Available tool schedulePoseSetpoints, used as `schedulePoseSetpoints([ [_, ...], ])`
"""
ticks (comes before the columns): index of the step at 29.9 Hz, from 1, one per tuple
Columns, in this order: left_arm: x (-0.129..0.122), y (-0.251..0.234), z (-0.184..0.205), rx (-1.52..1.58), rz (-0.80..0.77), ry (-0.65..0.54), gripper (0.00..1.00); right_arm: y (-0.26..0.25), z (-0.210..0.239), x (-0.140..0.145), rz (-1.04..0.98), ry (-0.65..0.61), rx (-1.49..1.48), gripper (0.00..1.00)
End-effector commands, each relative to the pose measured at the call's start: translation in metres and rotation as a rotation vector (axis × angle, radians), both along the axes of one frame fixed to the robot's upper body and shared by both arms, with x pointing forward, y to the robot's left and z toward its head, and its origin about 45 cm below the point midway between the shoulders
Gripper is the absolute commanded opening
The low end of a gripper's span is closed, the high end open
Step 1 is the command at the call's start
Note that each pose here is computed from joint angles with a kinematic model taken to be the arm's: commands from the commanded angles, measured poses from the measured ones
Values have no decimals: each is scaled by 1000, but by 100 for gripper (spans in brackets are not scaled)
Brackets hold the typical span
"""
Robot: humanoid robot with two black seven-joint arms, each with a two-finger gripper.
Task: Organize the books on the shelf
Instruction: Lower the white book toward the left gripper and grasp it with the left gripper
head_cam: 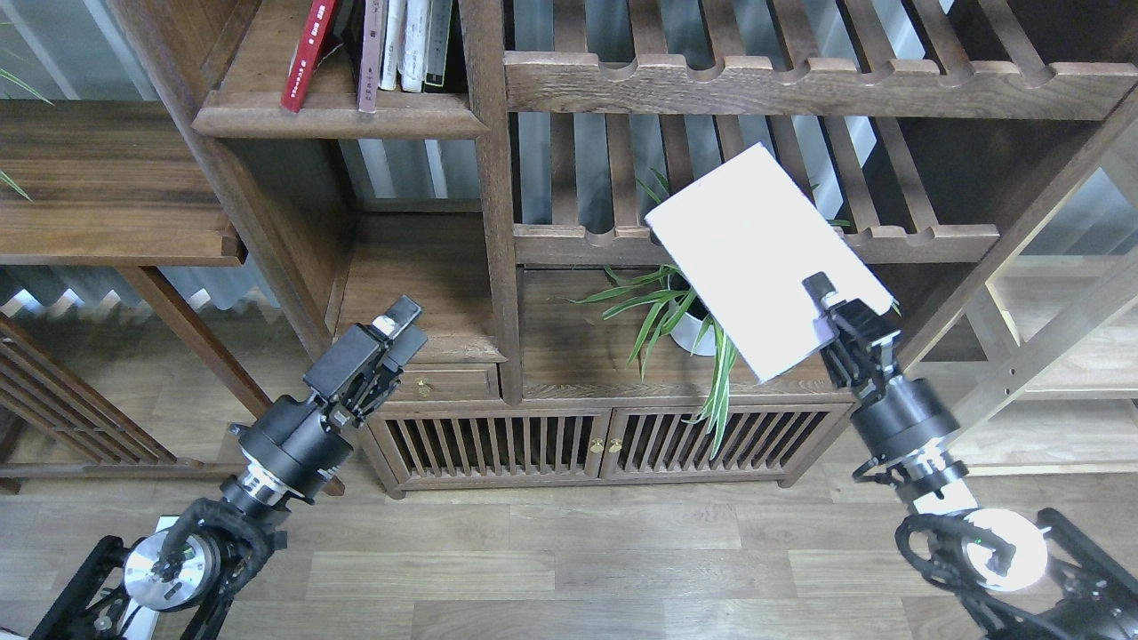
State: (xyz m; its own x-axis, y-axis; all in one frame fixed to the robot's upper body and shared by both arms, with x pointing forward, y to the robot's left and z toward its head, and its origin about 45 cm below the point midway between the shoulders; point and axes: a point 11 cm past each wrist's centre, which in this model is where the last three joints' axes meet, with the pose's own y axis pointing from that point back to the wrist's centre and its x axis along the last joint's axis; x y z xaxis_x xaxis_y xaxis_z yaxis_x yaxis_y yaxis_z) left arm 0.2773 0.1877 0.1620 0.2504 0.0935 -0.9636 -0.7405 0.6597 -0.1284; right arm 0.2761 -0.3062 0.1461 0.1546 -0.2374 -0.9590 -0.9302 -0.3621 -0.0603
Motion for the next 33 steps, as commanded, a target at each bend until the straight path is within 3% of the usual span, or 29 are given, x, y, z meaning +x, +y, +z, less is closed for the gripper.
schedulePoseSetpoints([
  [1,-8,-1,-8,-25,4,37,85,19,-6,-3,40,15,22,6],
  [16,-27,-27,-15,-172,-58,123,86,143,-4,-4,292,8,172,7],
  [33,-29,-42,-9,-170,-109,106,83,181,-14,-28,413,32,158,7],
])
